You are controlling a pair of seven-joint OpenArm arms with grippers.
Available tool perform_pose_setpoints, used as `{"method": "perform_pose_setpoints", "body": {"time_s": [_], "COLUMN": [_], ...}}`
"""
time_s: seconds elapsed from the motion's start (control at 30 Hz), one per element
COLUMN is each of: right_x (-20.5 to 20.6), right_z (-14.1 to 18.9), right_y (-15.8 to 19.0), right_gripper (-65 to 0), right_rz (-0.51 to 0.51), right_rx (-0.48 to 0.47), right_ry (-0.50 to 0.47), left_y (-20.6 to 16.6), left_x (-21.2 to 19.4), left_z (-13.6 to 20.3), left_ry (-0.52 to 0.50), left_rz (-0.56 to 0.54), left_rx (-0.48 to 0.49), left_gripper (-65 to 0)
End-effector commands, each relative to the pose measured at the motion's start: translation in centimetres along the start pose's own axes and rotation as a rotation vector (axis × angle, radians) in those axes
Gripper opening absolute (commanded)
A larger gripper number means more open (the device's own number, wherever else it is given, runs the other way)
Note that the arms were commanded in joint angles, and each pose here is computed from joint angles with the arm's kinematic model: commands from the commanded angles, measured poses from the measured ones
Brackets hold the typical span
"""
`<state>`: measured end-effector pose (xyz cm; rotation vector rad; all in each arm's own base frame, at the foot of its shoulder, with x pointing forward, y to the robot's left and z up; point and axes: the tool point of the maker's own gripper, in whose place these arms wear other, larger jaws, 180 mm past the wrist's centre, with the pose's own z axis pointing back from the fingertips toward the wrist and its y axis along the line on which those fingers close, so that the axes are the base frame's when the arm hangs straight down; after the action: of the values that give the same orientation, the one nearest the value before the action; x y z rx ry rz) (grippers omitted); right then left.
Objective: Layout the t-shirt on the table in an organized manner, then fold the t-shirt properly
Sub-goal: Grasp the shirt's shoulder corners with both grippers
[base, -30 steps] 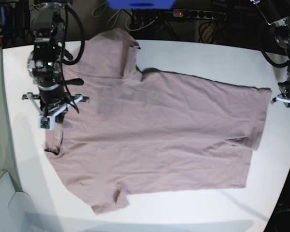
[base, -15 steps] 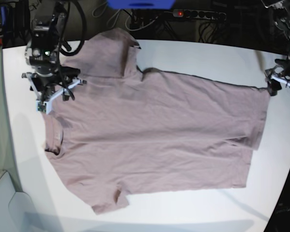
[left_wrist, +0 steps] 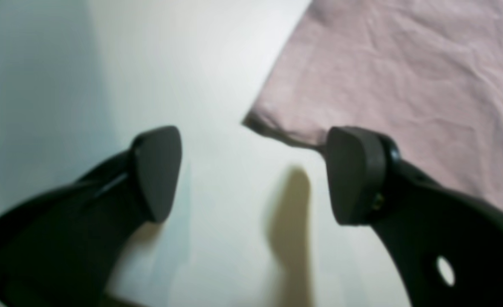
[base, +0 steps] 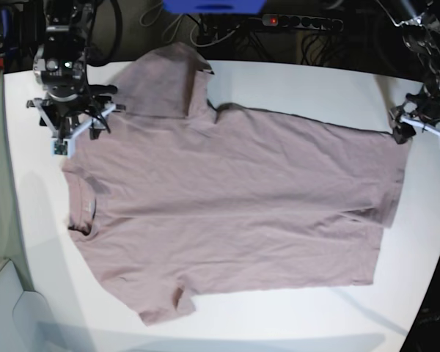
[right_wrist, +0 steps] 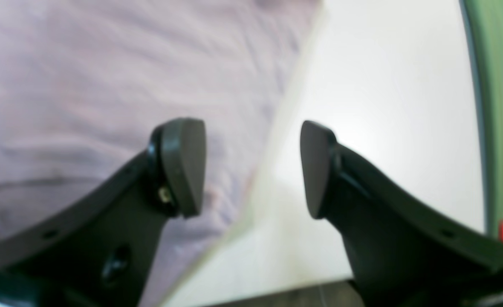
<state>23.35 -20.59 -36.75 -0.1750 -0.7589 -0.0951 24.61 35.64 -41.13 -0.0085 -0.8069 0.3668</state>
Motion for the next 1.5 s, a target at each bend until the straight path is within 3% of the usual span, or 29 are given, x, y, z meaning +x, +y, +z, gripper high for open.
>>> {"method": "perform_pose_setpoints", "body": {"time_s": [0.0,0.13,0.37,0.43,0.6,0.63,0.87,1.47], "right_x": [0.7,0.5,0.5,0.6,0.5,0.4,-1.9,-7.0], "right_z": [0.4,0.5,0.5,0.5,0.5,0.6,1.0,0.9], "right_y": [-0.4,-0.4,-0.6,-0.6,-0.5,-0.4,1.7,1.8], "right_gripper": [-29.5,-29.3,-29.2,-29.2,-29.2,-29.1,-29.1,-23.3], "right_rz": [0.007,0.01,0.01,0.01,0.012,0.012,0.103,0.097], "right_rx": [-0.012,-0.012,-0.016,-0.016,-0.012,-0.011,0.095,0.101], "right_ry": [-0.037,-0.045,-0.044,-0.047,-0.044,-0.041,0.012,0.146], "left_y": [-0.2,-0.8,-0.1,-0.1,0.0,0.0,-0.1,-0.1], "left_x": [2.0,1.1,0.1,-0.2,-0.8,-0.8,-0.6,-0.5], "left_z": [-0.2,-1.9,-3.1,-3.2,-3.4,-3.4,-3.3,-3.3], "left_ry": [-0.056,-0.026,0.001,0.007,0.022,0.022,0.019,0.014], "left_rz": [-0.008,0.026,-0.009,0.001,0.009,0.009,0.004,0.003], "left_rx": [-0.013,-0.035,0.011,0.006,0.007,0.007,0.007,0.007], "left_gripper": [-13.9,-13.9,-16.3,-24.3,-60.2,-65.0,-64.9,-64.9]}}
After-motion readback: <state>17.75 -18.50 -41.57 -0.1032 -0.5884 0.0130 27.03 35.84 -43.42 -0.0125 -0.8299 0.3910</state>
